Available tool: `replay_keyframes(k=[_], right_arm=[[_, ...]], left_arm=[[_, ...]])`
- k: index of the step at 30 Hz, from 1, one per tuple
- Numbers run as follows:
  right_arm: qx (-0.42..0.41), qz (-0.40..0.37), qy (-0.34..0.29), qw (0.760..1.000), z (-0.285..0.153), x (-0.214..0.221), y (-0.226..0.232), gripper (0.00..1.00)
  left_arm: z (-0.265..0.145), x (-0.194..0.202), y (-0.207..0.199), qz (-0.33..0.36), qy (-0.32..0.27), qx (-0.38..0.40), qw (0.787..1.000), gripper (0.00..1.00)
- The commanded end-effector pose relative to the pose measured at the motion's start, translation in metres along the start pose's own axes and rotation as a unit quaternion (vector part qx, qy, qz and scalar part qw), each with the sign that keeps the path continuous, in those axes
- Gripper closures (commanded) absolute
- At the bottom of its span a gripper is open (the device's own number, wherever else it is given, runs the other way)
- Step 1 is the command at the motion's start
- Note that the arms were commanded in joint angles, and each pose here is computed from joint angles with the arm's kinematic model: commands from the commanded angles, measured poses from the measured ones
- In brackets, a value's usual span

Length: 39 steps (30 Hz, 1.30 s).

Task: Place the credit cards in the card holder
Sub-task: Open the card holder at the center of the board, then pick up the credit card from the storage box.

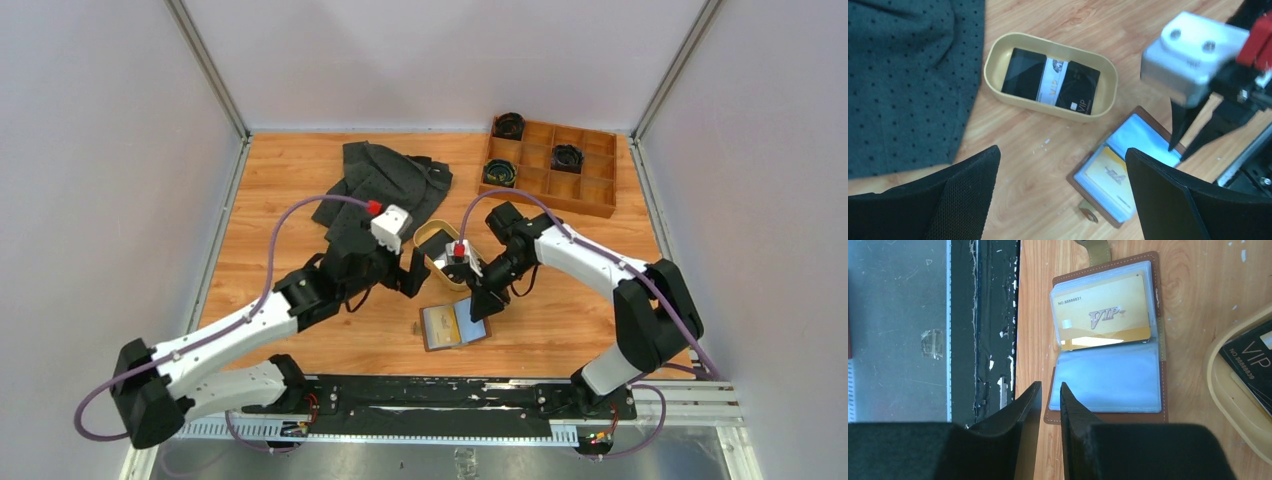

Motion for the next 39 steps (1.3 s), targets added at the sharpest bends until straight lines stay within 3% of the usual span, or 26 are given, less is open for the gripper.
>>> replay_keyframes(k=[1, 5, 11, 20, 23, 30, 39], right_arm=[[-0.022, 0.020, -0.011, 0.999, -0.003, -0.005, 0.002, 0.76], [-0.019, 0.014, -0.026, 0.999, -0.012, -0.007, 0.004, 0.76], [0.035, 0.013, -0.056, 0.998, -0.048, -0.005, -0.003, 0.76], [0.082, 0.041, -0.111, 0.990, -0.089, 0.000, -0.008, 0.76], [0.089, 0.060, -0.134, 0.985, -0.106, -0.003, -0.009, 0.76], [0.074, 0.065, -0.166, 0.981, -0.113, -0.011, -0.009, 0.76], [0.076, 0.073, -0.161, 0.981, -0.110, 0.002, -0.016, 0.76]], left_arm=[[0.025, -0.006, 0.001, 0.096, 0.062, 0.025, 0.993, 0.00], [0.062, -0.008, 0.003, 0.135, 0.104, 0.054, 0.984, 0.00], [0.116, -0.019, 0.024, 0.092, 0.198, 0.070, 0.973, 0.01], [0.168, -0.014, 0.052, 0.125, 0.307, 0.014, 0.943, 0.02], [0.176, -0.012, 0.054, 0.128, 0.313, 0.020, 0.941, 0.02], [0.198, -0.007, 0.045, 0.111, 0.319, 0.061, 0.939, 0.30], [0.215, 0.017, 0.059, 0.128, 0.354, 0.030, 0.926, 0.30]])
Point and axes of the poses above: each gripper's point midway between its finger pads, its own z axis out along the fingers, its own y axis along the line the jaws close on, x = y × z, the point moved 6 cm from there along -z, back along the fingers, and after that the axes turned 1 degree about z, right-handed, at the moved point
